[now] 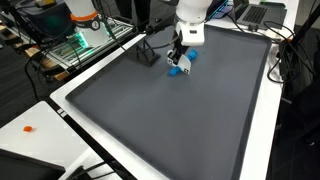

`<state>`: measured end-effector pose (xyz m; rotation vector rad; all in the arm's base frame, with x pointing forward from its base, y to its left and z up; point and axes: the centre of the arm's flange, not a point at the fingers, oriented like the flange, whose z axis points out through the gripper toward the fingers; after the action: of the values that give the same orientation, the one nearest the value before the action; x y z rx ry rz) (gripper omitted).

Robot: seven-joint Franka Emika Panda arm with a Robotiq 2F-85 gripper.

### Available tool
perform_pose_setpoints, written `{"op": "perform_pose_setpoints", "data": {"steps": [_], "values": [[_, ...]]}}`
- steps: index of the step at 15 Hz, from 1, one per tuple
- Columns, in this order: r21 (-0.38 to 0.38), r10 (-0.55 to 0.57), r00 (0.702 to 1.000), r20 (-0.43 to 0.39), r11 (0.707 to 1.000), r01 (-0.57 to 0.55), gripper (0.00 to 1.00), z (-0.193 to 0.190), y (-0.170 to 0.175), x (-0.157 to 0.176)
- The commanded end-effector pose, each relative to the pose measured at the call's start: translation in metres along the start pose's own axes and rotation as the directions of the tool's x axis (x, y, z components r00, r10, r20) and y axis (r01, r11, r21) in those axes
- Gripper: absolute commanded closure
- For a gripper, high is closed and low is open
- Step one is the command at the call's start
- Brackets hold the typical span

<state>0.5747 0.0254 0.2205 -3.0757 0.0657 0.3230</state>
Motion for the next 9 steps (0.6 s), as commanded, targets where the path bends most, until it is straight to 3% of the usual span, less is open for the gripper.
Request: {"op": "perform_pose_setpoints", "data": {"steps": [1, 9], "values": [[0.011, -0.02, 0.999, 0.029, 1.0, 0.02, 0.99, 0.021, -0.0015, -0.006], [0.051, -0.038, 0.999, 0.025, 0.998, 0.036, 0.99, 0.0129, -0.009, -0.0081]]}}
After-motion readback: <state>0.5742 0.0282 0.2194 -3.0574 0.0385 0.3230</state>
